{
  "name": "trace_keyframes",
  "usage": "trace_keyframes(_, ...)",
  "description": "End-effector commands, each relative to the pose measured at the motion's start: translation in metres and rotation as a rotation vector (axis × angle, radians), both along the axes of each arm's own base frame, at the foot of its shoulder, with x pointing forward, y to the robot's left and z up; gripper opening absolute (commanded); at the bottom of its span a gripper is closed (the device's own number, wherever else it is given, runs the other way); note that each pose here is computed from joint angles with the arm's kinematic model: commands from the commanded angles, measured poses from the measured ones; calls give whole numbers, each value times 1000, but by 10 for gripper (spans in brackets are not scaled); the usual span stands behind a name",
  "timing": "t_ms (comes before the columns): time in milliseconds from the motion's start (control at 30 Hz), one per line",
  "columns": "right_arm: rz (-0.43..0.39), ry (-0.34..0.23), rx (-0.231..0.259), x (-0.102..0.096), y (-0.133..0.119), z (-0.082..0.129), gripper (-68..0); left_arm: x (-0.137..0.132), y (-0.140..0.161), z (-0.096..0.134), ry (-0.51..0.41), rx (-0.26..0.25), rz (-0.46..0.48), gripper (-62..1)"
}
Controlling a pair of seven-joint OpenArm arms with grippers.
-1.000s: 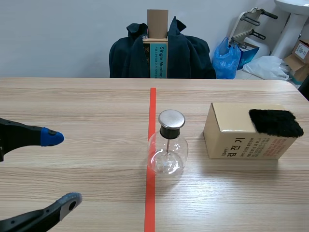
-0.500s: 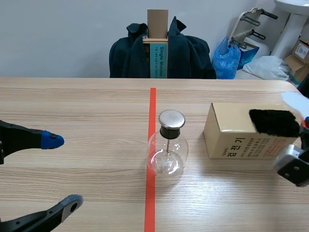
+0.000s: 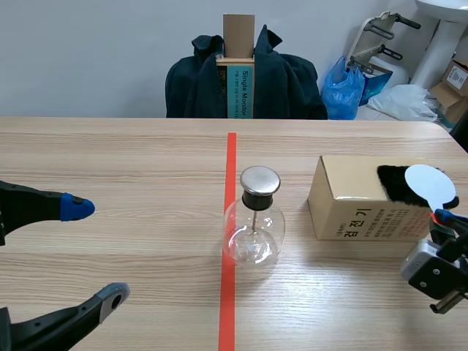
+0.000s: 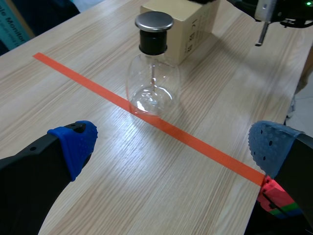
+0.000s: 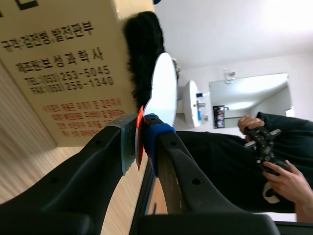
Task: Do the electroscope experiment.
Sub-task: 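Rub the plate on the fur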
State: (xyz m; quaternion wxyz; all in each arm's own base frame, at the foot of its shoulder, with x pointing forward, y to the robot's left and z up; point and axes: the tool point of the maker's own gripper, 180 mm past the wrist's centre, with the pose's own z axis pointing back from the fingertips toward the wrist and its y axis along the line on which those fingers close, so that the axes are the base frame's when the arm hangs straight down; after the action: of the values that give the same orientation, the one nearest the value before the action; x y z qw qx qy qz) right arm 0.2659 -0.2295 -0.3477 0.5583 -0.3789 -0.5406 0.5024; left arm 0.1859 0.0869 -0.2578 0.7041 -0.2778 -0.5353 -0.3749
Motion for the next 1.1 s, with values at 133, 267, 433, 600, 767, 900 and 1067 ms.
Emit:
trace_keyframes(133,5,19,-10,-2,-5,-2,-667,3,-1,5,-17,-18,10,14)
trace_keyframes(267,95,25,-29,-5,10,-4,-667,3,-1,6,-17,-18,9,14)
trace_keyframes(433,-2,50,-58,-3,-8,-8,-667,3,-1,6,-18,-18,9,14)
trace_keyframes(600,27,64,-65,-3,-8,-9,-667,3,-1,6,-18,-18,9,14)
trace_keyframes(767,-34,82,-82,-4,-14,-14,-667,3,-1,6,-18,-19,9,14)
trace_keyframes(900,-16,87,-89,-6,-13,-14,-667,3,-1,6,-18,-20,10,14)
trace_keyframes(1067,-45,78,-83,-3,-9,-8,-667,3,-1,6,-18,-20,10,14)
